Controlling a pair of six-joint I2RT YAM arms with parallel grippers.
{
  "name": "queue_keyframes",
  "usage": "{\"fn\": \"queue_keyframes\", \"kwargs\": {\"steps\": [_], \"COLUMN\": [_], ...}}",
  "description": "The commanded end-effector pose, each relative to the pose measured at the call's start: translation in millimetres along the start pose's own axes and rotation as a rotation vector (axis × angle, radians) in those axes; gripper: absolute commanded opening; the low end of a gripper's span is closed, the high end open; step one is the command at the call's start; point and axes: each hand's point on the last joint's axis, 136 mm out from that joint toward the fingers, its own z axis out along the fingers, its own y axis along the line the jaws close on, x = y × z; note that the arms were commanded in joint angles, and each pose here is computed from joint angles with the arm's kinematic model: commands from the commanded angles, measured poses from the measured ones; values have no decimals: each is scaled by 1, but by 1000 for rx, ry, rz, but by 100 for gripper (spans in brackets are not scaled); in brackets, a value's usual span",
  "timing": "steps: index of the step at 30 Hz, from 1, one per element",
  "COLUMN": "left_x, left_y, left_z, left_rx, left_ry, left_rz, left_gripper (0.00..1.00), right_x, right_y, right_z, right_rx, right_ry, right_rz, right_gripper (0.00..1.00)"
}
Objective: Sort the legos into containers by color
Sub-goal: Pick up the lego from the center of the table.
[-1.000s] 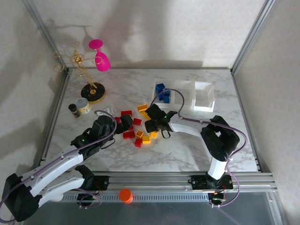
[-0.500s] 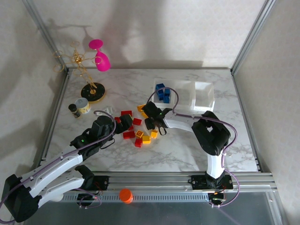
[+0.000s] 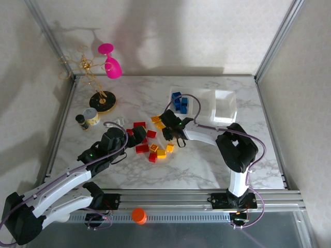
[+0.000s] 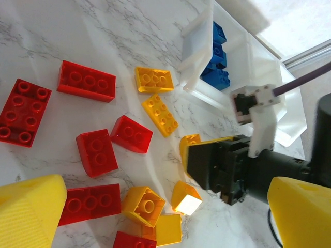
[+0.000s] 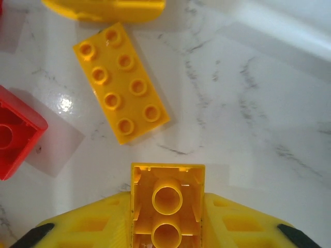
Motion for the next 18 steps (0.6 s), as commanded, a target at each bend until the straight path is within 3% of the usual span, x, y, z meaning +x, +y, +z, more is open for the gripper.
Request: {"fn": "queue_keyframes", "kwargs": {"steps": [1,11,18], "left_x": [-9,-1,4], "left_y": [-14,-46,-69], "left_z": [-1,14,31], "left_rx": [45,114,148], "left_ry": [-16,32,60], "left_rz": [-8,24,47], "left_gripper": [100,100,100], "right_x": [-17,-57,-91], "right_y": [-20,-109,-174], "right_z": [-30,-66,-59], "right_rx": [17,117,184], "right_ry": [-60,-161,-214], "right_rz": [62,255,392], "right_gripper": [33,34,34]}}
